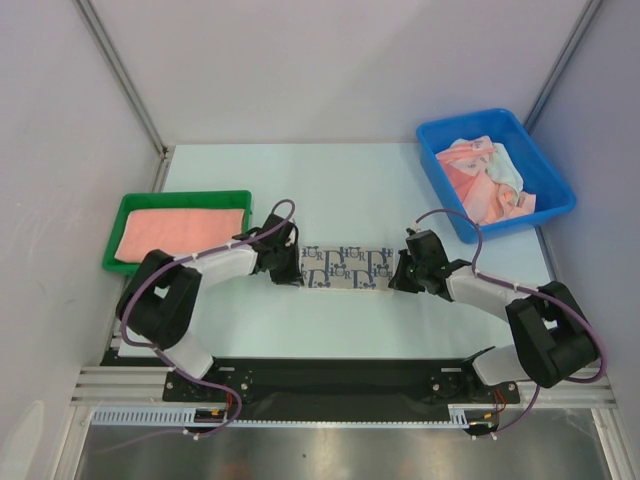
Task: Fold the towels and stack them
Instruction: Neatly place the folded towel into the bin
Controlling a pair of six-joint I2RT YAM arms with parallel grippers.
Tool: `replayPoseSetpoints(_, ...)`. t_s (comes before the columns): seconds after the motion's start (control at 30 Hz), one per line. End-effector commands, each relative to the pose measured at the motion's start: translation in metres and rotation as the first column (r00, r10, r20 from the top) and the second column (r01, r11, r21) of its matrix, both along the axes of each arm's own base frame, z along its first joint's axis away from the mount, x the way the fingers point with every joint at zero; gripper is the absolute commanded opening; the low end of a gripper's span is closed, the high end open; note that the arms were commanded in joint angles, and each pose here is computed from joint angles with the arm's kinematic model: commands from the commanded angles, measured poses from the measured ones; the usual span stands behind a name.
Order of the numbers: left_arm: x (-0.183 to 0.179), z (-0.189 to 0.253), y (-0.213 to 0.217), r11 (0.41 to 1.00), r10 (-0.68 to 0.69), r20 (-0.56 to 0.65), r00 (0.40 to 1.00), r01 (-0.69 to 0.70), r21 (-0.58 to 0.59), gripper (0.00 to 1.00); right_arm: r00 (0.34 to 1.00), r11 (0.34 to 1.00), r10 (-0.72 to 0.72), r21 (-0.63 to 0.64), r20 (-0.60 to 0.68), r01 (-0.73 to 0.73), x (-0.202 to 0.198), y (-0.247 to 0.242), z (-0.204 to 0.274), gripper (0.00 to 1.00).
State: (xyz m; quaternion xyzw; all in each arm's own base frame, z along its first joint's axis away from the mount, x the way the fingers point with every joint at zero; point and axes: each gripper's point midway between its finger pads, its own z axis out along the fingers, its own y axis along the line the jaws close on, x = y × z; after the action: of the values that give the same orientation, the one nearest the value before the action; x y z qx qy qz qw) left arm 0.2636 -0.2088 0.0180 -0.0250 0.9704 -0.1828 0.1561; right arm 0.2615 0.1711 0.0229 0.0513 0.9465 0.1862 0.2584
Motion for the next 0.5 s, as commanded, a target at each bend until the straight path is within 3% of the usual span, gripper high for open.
replayPoseSetpoints(0.0, 0.002, -0.002, 0.004, 1.000, 0.016, 0.014, 1.000, -0.016, 0.002, 0.01, 1.000, 1.000, 0.002, -0.031, 0.018, -0.001, -0.003, -0.006, -0.007, 0.00)
replayPoseSetpoints(0.3, -0.011, -0.015, 0.018, 0.997, 0.031, -0.032, 0.999, -0.029, 0.070, 0.01, 0.999, 0.997, -0.036, -0.069, -0.031, 0.034, -0.014, -0.017, -0.024, 0.00)
replayPoseSetpoints(0.4, -0.008, -0.003, 0.017, 0.997, 0.025, -0.011, 1.000, -0.025, 0.069, 0.01, 0.997, 0.987, -0.074, -0.147, -0.015, 0.071, -0.009, -0.031, -0.021, 0.13)
replayPoseSetpoints(0.43, -0.009, 0.000, 0.019, 0.997, 0.022, -0.015, 1.000, -0.021, 0.079, 0.12, 0.997, 0.984, -0.079, -0.160, -0.015, 0.076, -0.008, -0.033, -0.019, 0.22)
replayPoseSetpoints(0.47, -0.008, 0.007, 0.019, 0.997, 0.015, -0.005, 1.000, -0.014, 0.076, 0.16, 0.998, 0.986, -0.069, -0.152, -0.008, 0.067, -0.006, -0.030, -0.012, 0.23)
